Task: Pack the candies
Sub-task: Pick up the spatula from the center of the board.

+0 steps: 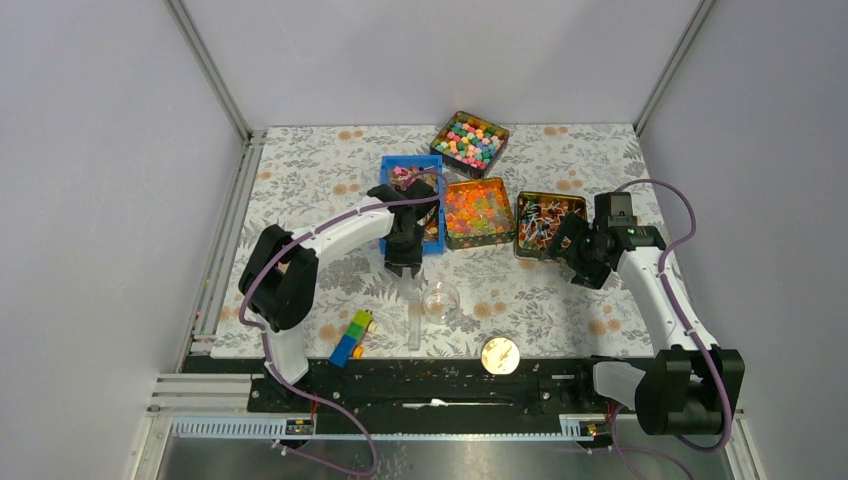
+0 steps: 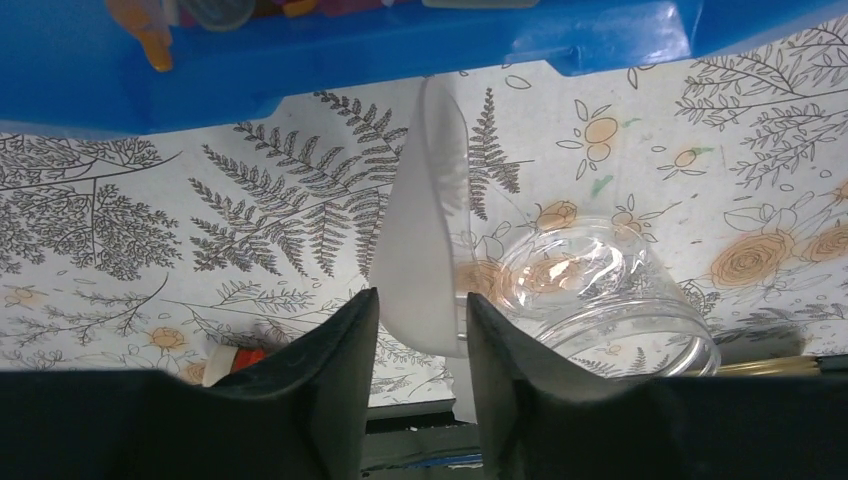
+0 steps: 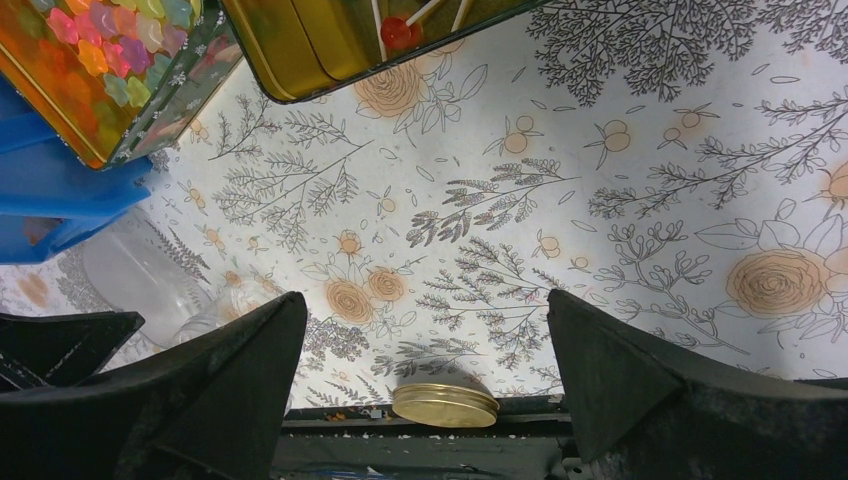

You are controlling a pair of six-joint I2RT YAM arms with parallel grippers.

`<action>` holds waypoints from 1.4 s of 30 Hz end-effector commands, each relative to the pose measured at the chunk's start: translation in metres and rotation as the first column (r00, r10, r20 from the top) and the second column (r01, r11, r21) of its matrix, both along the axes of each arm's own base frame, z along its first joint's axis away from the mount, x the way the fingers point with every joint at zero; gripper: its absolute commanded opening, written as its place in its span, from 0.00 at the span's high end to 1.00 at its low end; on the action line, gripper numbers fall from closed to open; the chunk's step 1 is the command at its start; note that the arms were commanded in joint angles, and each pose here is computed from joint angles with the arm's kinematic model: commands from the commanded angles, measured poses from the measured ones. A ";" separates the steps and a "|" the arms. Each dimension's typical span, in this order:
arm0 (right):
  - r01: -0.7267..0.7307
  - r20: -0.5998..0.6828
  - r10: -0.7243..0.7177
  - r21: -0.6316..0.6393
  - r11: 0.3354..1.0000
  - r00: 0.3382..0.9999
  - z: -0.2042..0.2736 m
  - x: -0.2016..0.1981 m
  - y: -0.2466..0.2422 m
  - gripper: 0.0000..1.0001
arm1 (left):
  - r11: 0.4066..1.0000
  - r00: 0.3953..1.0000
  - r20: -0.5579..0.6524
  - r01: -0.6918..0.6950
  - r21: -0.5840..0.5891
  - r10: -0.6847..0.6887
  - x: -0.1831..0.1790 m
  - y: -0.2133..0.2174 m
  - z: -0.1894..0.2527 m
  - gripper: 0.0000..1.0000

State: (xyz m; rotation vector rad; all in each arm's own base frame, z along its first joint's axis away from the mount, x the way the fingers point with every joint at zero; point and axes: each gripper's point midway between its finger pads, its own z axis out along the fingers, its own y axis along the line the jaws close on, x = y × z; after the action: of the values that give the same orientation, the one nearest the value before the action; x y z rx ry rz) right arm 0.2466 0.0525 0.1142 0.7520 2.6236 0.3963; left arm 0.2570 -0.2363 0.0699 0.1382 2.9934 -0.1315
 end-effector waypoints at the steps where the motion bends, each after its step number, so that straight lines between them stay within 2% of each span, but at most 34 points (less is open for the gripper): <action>1: -0.037 -0.003 0.037 0.028 0.999 0.999 0.000 -0.004 0.006 0.03 | 0.999 0.999 0.046 0.007 0.038 -0.008 0.006 0.009 0.005 0.71; 4: -0.038 -0.006 0.038 0.030 0.999 0.999 -0.002 -0.005 0.007 0.03 | 0.999 0.999 0.049 0.008 0.049 -0.010 0.004 0.013 0.003 0.86; 7: -0.039 -0.006 0.039 0.032 0.999 0.999 -0.002 -0.005 0.007 0.03 | 0.998 0.998 0.057 0.007 0.058 -0.010 0.003 0.017 0.003 0.90; 10: -0.040 -0.007 0.040 0.036 0.999 0.999 -0.001 -0.003 0.008 0.04 | 0.998 0.998 0.062 0.001 0.062 -0.005 0.003 0.019 0.002 0.89; 13: -0.045 -0.006 0.045 0.044 0.998 0.999 0.000 0.000 0.009 0.05 | 0.998 0.998 0.063 -0.003 0.067 -0.001 0.003 0.019 0.000 0.79; 16: -0.046 -0.003 0.046 0.047 0.998 0.999 0.001 0.002 0.010 0.05 | 0.998 0.998 0.062 -0.006 0.056 0.003 0.006 0.018 0.000 0.75; 28: -0.074 0.023 0.072 0.078 0.994 0.997 0.004 0.006 0.016 0.04 | 0.999 0.999 0.031 -0.042 0.012 0.042 0.009 0.027 -0.009 0.74; 36: -0.095 0.028 0.093 0.097 0.991 0.995 0.008 0.013 0.021 0.04 | 0.982 1.000 -0.006 0.026 -0.187 -0.028 0.005 0.001 -0.014 0.72; 39: -0.117 0.053 0.111 0.114 0.987 0.992 0.012 0.017 0.024 0.01 | 0.981 1.000 -0.009 0.023 -0.193 -0.026 0.005 0.000 -0.016 0.77; 42: -0.125 0.069 0.118 0.122 0.985 0.991 0.016 0.020 0.026 0.01 | 0.982 1.000 -0.009 0.008 -0.186 -0.010 0.006 0.004 -0.017 0.94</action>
State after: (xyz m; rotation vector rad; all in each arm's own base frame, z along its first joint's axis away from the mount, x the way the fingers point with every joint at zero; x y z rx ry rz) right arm 0.2524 0.0717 0.1102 0.6850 2.6657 0.5468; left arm 0.2560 -0.2238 0.0375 0.1186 3.0335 -0.3025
